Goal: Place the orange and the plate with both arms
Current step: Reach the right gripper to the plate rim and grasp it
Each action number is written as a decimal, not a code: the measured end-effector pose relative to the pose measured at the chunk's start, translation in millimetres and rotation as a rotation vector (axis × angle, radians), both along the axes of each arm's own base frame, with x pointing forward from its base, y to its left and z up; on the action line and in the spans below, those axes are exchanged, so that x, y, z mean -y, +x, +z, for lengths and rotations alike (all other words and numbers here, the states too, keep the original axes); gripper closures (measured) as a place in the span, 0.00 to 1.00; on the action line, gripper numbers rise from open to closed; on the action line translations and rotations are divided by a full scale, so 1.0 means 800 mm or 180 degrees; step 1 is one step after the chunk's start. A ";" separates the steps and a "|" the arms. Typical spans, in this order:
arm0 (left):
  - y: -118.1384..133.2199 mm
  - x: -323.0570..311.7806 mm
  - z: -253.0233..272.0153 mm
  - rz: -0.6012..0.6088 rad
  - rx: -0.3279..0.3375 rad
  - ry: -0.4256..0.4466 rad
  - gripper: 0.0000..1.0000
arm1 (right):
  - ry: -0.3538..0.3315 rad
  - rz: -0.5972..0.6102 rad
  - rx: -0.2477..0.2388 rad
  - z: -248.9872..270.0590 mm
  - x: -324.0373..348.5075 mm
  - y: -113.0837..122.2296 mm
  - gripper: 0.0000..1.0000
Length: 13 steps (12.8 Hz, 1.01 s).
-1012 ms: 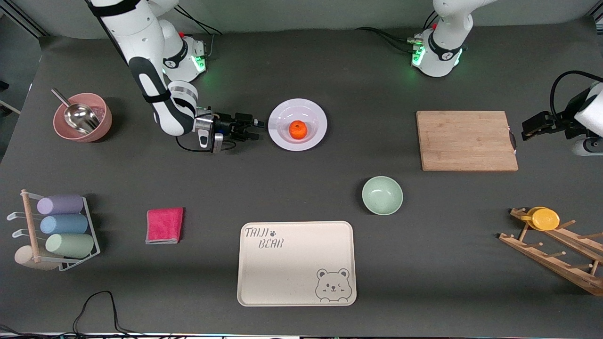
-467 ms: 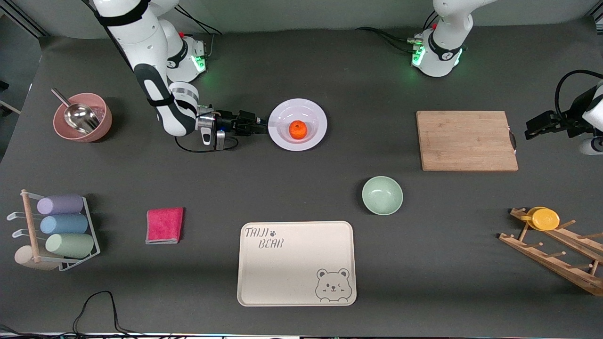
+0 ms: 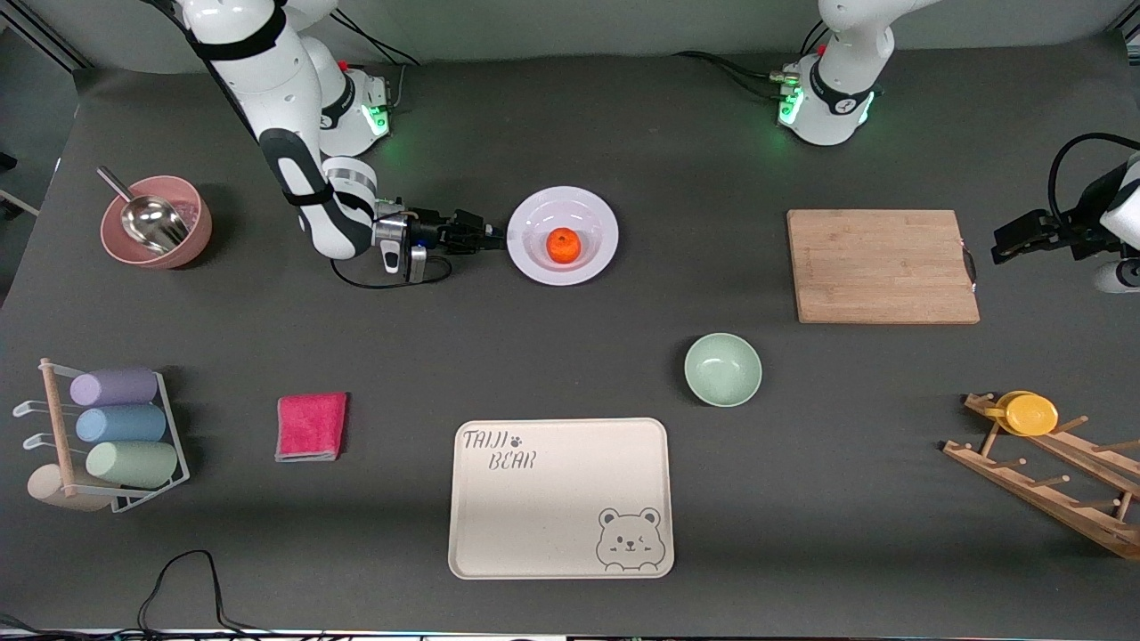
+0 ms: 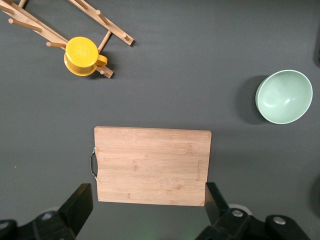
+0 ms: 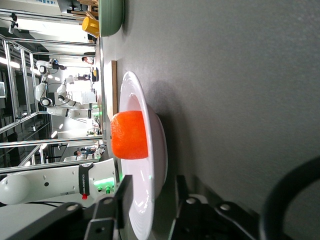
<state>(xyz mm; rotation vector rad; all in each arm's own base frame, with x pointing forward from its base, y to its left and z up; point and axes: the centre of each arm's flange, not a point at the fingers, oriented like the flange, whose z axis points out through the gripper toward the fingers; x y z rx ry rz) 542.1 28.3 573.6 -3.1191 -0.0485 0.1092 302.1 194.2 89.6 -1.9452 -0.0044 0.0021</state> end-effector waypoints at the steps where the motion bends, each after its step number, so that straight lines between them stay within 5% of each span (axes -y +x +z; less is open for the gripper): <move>1: 0.000 0.000 0.000 0.0000 -0.0001 0.0000 0.00 | 0.0004 0.0001 -0.0009 -0.001 0.000 -0.001 0.60; 13: 0.001 0.008 -0.001 -0.0038 0.0019 -0.0011 0.00 | 0.0164 -0.0087 -0.0127 -0.012 -0.044 -0.021 0.65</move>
